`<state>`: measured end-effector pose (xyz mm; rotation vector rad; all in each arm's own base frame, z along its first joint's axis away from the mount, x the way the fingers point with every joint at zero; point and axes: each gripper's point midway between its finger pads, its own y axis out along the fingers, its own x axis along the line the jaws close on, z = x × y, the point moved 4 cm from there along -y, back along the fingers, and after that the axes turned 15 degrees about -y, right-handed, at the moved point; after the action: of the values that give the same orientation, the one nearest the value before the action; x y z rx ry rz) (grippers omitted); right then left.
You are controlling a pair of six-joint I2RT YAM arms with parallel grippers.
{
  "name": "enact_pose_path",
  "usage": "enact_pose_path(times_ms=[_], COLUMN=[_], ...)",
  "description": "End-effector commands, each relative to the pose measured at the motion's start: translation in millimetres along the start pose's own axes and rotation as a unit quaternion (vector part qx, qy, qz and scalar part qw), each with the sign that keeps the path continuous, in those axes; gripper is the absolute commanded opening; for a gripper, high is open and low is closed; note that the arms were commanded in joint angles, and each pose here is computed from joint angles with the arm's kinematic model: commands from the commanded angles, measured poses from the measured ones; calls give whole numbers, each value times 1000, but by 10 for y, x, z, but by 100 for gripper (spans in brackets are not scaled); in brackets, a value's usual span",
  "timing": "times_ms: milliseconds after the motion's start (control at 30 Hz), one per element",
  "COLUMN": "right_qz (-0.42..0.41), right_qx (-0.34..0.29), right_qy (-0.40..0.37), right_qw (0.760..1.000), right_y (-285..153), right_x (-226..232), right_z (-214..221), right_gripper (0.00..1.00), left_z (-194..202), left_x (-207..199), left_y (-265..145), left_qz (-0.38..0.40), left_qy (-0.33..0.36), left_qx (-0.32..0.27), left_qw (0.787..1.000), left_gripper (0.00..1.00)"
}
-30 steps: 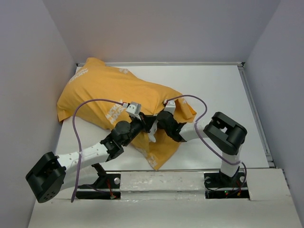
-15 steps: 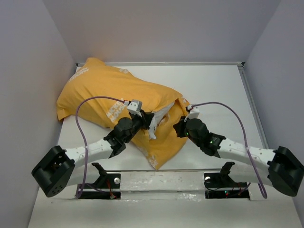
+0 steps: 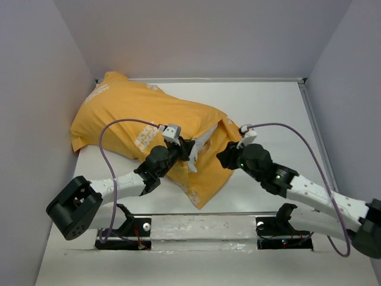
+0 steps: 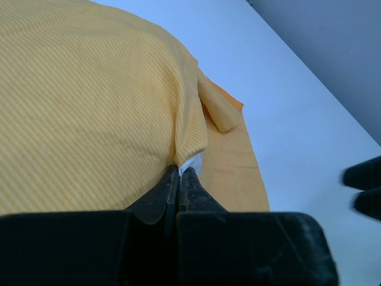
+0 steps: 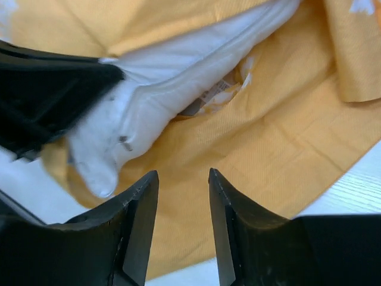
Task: Put the pillow into the pillowcase
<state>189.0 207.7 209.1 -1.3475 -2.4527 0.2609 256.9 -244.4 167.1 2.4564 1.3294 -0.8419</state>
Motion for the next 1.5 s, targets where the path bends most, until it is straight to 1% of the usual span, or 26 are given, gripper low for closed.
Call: enact_pose_path(times_ms=[0, 67, 100, 200, 233, 333, 433, 567, 667, 700, 767, 833, 867, 900, 1033, 1067, 1100, 1133, 1167, 1200, 1300, 1333, 1367, 1400, 1467], right_qz=[54, 65, 68, 86, 81, 81, 87, 82, 80, 84, 96, 102, 100, 94, 77, 67, 57, 51, 47, 27, 11, 11, 24, 33, 44], right_qx=[51, 42, 56, 70, 83, 92, 84, 68, 75, 86, 97, 106, 102, 98, 58, 38, 30, 37, 50, 38, 36, 30, 23, 6, -24], right_qy=[-38, -22, -23, -41, -43, -37, -30, -18, -13, -12, -12, -6, -4, -2, 13, 16, 15, 14, 13, 14, 17, 20, 21, 24, 26], right_qw=[997, 997, 996, 993, 992, 992, 992, 994, 994, 993, 991, 989, 990, 991, 995, 997, 998, 998, 998, 999, 999, 999, 999, 999, 998], right_y=[612, 809, 930, 1143, 1266, 1446, 1533, 1525, 1623, 1721, 1807, 1890, 1906, 1910, 1577, 1341, 1216, 1073, 923, 697, 349, 132, 36, -152, -321], right_x=[-67, -209, -253, -382, -354, -359, -385, -411, -429, -442, -478, -529, -522, -504, -460, -440, -420, -417, -433, -380, -361, -377, -418, -441, -469], right_z=[244, 181, 247, 283, 321, 376, 345, 228, 276, 353, 442, 539, 536, 527, 343, 243, 205, 223, 334, 227, 224, 212, 175, 73, -87], right_gripper=[51, 52, 52, 54, 54, 56, 56, 56, 56, 56, 54, 48, 39, 0, 0, 0, 0, 0, 0, 0, 0, 0, 0, 0, 0], left_z=[-398, -417, -396, -375, -342, -328, -318, -328, -350, -342, -343, -352, -360, -354, -353, -348, -329, -312, -278, -261, -214, -199, -166, -146, -83], left_x=[-220, -242, -233, -244, -228, -238, -246, -254, -272, -264, -269, -277, -286, -280, -208, -151, -122, -102, -62, -37, 30, 50, 99, 133, 222], left_y=[-55, -64, -58, -68, -72, -74, -78, -106, -113, -113, -113, -114, -109, -99, 15, 50, 84, 124, 197, 233, 347, 373, 419, 438, 470], left_qz=[41, 45, 44, 52, 52, 57, 60, 63, 66, 65, 66, 67, 68, 66, 37, 20, 13, 7, -3, -8, -17, -19, -27, -31, -40], left_qy=[-25, -28, -30, -37, -41, -47, -48, -50, -51, -52, -53, -55, -55, -53, -27, -21, -13, -6, 2, 6, 13, 14, 17, 20, 20], left_qx=[-71, -72, -69, -69, -65, -64, -62, -63, -66, -65, -65, -66, -67, -66, -67, -69, -67, -65, -60, -58, -52, -50, -46, -43, -35], left_qw=[996, 996, 996, 996, 996, 995, 995, 995, 994, 994, 994, 994, 994, 994, 997, 997, 998, 998, 998, 998, 998, 998, 998, 998, 998], left_gripper=[1, 1, 1, 1, 1, 1, 1, 1, 1, 1, 1, 1, 1, 1, 1, 1, 1, 1, 1, 1, 1, 1, 1, 1, 1])
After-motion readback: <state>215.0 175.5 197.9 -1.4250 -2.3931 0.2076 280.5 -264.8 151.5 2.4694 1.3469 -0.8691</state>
